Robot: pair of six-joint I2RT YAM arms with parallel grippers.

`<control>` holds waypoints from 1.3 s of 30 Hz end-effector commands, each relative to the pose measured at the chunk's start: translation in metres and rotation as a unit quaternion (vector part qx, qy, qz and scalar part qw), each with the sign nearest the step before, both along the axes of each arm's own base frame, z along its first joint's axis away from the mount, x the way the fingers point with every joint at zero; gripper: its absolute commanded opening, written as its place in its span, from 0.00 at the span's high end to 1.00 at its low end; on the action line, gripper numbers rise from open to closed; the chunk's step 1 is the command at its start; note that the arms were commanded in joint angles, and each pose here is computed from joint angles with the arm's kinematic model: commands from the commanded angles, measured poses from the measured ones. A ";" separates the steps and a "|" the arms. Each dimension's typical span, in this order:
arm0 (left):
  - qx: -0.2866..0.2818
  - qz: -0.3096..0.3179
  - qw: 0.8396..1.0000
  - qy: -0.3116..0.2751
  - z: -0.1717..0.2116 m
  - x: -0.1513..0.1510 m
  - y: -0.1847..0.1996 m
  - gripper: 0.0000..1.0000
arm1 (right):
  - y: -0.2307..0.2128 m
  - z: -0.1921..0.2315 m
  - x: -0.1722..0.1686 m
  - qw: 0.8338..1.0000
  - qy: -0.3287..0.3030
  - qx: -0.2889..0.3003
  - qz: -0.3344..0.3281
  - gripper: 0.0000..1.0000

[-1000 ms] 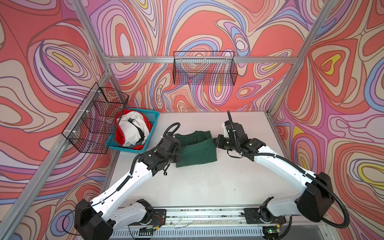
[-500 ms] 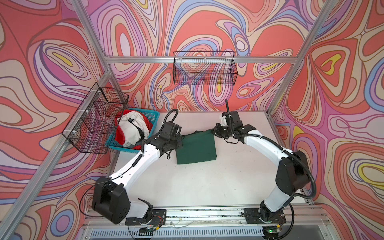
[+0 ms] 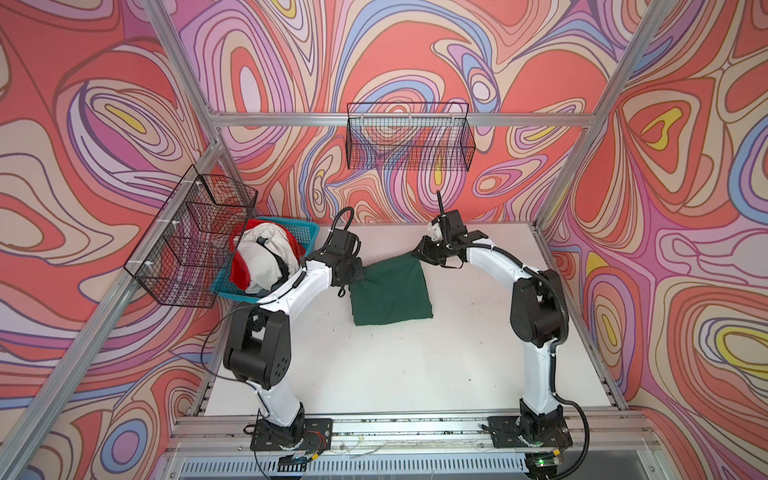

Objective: Fold and stack the t-shirts
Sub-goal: 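Fold the lifted end away from the robot over the shirt with both grippers, then release the folded shirt and grasp its side with the right gripper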

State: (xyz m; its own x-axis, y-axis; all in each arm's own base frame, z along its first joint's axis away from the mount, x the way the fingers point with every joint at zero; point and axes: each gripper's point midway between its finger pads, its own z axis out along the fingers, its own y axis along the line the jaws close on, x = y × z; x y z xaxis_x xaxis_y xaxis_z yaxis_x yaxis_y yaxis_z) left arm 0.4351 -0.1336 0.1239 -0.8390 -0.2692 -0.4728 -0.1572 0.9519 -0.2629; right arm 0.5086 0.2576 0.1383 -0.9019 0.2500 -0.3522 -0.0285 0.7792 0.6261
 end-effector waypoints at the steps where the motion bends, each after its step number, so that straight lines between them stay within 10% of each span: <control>1: 0.028 0.008 0.999 -0.042 0.008 0.035 0.012 0.35 | -0.009 -0.001 0.007 1.000 -0.004 -0.029 0.001 0.37; 8: 0.066 0.001 0.994 -0.091 0.033 0.061 0.019 0.21 | -0.031 -0.001 0.003 0.995 -0.030 -0.094 -0.012 0.26; 24: -0.047 -0.024 0.999 -0.005 -0.033 -0.009 -0.004 0.21 | -0.028 -0.093 -0.025 0.996 0.037 -0.082 0.010 0.19; 39: -0.067 -0.040 0.997 -0.019 -0.040 -0.015 -0.011 0.20 | -0.016 -0.146 -0.053 0.993 0.084 -0.087 -0.002 0.56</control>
